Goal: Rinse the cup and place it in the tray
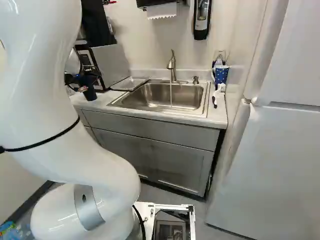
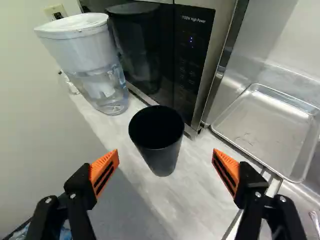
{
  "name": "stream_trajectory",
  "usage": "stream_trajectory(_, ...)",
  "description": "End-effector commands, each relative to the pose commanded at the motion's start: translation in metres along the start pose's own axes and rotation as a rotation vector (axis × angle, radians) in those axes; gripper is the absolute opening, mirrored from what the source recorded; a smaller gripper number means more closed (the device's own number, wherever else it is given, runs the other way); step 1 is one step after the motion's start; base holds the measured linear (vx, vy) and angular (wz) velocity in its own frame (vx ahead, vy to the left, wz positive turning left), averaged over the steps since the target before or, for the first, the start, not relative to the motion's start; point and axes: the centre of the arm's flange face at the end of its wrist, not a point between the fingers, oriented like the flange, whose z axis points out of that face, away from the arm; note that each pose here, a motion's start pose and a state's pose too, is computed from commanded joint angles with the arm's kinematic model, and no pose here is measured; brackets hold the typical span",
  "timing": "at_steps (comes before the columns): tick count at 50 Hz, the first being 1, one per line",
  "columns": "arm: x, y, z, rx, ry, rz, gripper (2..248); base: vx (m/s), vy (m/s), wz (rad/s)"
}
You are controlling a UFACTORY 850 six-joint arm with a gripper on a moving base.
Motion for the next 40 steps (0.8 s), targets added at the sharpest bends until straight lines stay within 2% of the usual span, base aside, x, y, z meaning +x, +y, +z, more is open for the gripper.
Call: stream_trajectory(40, -0.025, -0.002, 0.025, 0.002, 0.065, -0.004, 247, 0.000, 0.000, 0.000)
